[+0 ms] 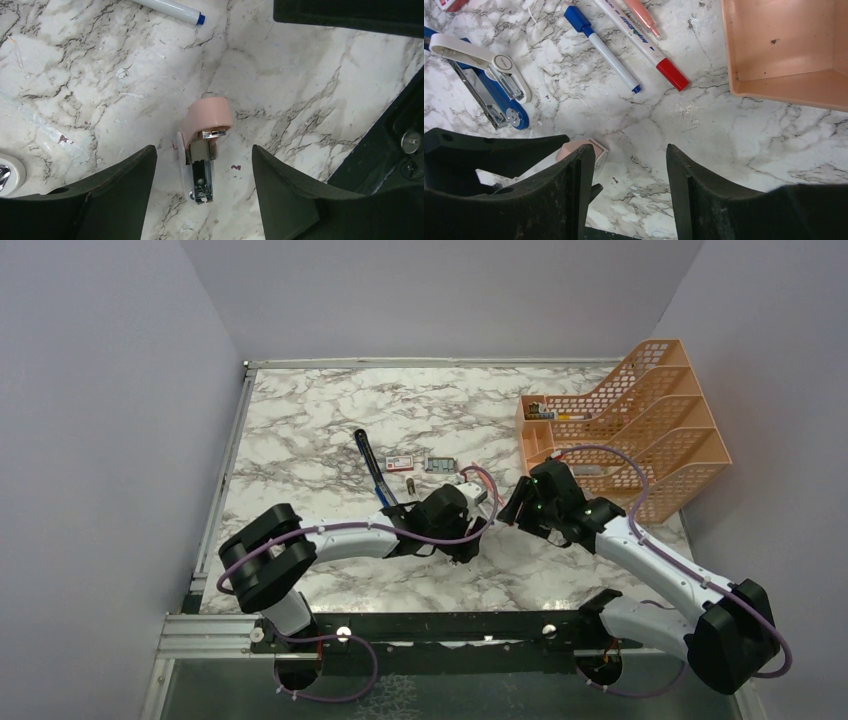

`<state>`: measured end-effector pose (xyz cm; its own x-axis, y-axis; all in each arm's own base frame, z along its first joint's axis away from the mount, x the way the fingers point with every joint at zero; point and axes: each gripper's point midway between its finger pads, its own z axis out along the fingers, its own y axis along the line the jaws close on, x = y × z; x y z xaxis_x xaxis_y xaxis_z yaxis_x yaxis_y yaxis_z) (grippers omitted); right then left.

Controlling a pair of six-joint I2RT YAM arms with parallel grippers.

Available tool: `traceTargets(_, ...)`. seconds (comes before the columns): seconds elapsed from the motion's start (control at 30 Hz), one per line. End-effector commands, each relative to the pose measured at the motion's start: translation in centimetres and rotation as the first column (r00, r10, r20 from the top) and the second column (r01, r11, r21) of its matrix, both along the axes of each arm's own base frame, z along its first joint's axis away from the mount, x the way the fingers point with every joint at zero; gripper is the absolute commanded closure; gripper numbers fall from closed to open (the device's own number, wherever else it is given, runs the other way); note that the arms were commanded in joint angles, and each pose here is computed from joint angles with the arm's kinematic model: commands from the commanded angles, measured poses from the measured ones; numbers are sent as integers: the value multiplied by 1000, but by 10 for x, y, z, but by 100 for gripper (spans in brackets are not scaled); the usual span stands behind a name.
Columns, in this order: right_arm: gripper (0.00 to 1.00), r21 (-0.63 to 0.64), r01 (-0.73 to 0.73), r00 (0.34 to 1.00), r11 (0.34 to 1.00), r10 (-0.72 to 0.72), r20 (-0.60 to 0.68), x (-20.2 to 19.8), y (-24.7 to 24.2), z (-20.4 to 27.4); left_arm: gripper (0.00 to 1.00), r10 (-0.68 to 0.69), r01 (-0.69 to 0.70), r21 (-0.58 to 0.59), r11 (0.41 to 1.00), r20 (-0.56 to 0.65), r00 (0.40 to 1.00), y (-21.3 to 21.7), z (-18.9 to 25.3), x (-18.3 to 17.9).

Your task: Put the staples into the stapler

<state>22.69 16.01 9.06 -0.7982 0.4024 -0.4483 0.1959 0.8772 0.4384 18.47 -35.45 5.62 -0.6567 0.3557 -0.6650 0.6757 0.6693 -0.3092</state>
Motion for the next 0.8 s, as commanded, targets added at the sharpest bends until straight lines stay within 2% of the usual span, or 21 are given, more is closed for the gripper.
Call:
traceTargets(0.0,40,58,-13,1000,998,12,19,2,7,4,32,-16,15,75,997,23,1000,0,-10,3)
traceTargets(0.3,40,57,-11,1000,998,11,14,3,2,-2,52,-4,1,135,991,24,1000,-8,-26,-2)
traceTargets(0.53,41,79,-26,1000,997,25,6,-1,4,-3,75,160,-172,221,960,72,984,9,-38,14)
traceTargets(0.77,41,79,-29,1000,996,28,8,-2,3,-4,77,351,-356,297,886,71,934,46,-45,13)
